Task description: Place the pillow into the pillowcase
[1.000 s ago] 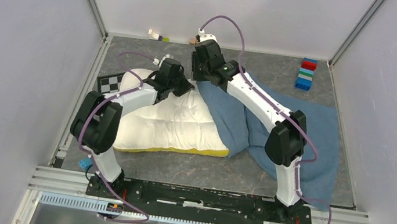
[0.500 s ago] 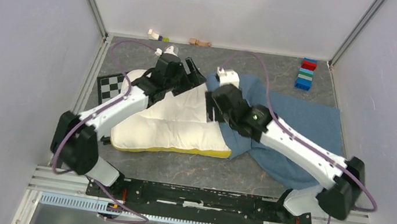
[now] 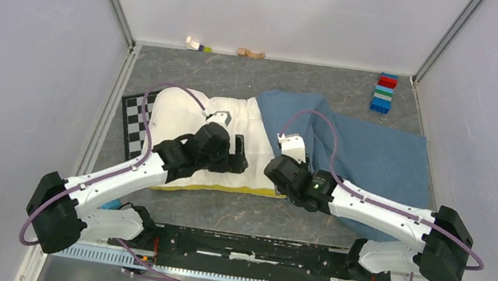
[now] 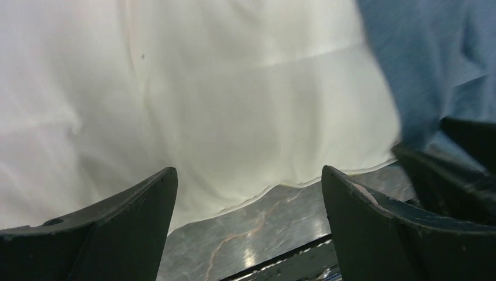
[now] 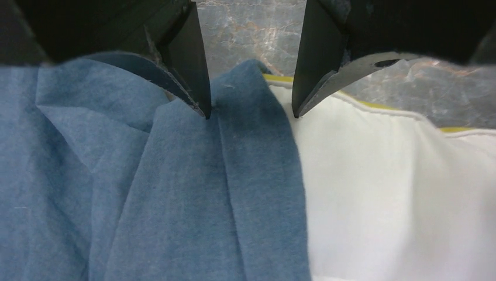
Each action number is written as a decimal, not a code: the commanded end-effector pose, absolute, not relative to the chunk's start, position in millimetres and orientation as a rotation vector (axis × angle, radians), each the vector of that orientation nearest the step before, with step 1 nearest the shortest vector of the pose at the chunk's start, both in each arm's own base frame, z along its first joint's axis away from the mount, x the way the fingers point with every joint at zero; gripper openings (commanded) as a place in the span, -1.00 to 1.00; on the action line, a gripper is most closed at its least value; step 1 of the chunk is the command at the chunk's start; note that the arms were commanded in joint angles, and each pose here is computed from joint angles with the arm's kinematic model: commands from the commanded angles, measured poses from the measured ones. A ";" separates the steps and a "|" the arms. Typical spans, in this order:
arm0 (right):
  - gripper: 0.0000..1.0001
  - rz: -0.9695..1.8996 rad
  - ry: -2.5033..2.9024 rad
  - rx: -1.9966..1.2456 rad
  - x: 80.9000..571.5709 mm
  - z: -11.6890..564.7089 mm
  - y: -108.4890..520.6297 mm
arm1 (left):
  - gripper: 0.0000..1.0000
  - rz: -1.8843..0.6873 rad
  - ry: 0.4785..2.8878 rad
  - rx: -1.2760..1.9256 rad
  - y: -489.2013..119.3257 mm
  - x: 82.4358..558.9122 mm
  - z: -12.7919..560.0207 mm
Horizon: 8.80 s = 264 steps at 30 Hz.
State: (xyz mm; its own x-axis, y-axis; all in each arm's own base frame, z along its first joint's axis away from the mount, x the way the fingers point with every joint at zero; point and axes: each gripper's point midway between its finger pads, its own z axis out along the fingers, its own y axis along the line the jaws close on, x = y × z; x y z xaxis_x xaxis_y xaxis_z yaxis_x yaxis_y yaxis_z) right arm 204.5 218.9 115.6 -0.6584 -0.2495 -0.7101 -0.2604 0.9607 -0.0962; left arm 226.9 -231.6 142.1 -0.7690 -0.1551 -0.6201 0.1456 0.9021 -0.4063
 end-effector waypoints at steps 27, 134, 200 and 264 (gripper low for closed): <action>-0.99 0.099 2.066 -0.468 215.4 219.4 265.0 | -0.95 -0.506 2.408 -0.055 -245.3 226.4 108.3; 0.56 0.056 2.093 -0.465 516.9 146.3 303.6 | 1.00 0.130 2.393 -0.359 -90.5 438.6 147.8; 0.84 0.313 2.158 -0.274 218.2 80.0 233.5 | -0.95 -0.274 2.378 -0.283 -169.0 416.1 140.6; 0.61 0.018 2.073 -0.660 355.1 193.7 182.9 | 1.00 -0.524 2.474 -0.076 -215.4 193.1 155.3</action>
State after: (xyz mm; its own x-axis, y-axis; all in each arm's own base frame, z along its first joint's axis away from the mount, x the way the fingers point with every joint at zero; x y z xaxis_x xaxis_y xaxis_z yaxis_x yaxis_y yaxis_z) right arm 365.6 175.8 235.4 -0.4616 -0.2631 -0.8471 -0.3001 0.9450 -0.1300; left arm 195.9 -246.0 165.8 -0.8361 0.0351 -0.5475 0.2695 0.8955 -0.3542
